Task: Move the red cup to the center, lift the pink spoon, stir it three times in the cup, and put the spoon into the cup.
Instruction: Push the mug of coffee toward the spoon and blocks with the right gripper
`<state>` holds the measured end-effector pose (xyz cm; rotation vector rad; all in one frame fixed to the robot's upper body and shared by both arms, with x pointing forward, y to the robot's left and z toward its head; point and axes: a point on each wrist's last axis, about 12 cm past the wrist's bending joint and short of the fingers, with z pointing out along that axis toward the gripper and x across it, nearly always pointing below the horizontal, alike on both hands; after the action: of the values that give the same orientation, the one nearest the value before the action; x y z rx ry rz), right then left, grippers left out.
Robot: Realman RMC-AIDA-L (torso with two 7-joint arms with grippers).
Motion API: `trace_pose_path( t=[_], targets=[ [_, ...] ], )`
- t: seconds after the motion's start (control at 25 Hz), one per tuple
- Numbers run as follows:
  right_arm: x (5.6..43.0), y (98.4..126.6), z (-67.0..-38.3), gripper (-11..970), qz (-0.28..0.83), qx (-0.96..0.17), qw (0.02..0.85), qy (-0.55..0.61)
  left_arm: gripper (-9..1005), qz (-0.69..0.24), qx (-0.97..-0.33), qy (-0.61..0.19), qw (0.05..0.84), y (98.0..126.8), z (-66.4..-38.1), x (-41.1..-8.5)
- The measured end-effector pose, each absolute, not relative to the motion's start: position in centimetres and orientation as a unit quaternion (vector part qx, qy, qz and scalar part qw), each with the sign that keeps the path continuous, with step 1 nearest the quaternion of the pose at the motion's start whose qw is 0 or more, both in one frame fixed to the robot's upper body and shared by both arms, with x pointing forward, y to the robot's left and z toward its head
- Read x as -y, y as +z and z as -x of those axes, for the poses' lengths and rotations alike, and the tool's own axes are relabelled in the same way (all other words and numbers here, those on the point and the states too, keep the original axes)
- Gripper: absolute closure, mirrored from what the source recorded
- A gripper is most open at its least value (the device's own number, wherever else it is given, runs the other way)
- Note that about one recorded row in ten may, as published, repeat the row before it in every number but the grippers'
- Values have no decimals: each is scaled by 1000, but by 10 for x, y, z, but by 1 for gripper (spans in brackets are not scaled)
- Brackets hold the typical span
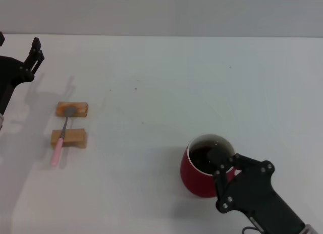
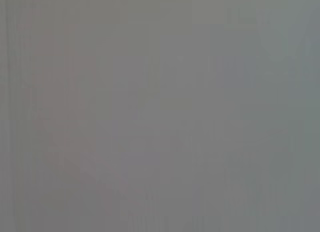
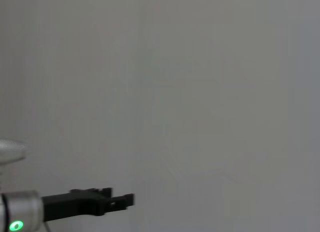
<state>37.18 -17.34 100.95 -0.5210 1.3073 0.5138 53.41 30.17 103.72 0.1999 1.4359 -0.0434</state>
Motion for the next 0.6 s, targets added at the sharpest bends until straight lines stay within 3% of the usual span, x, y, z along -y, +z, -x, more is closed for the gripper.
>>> trace_pose_path(
  t=[0.6],
  targets=[
    [149,1005,-381,960,303,-594,675,315,185,-93,-657,-21,748,1037,-535,-300]
  ],
)
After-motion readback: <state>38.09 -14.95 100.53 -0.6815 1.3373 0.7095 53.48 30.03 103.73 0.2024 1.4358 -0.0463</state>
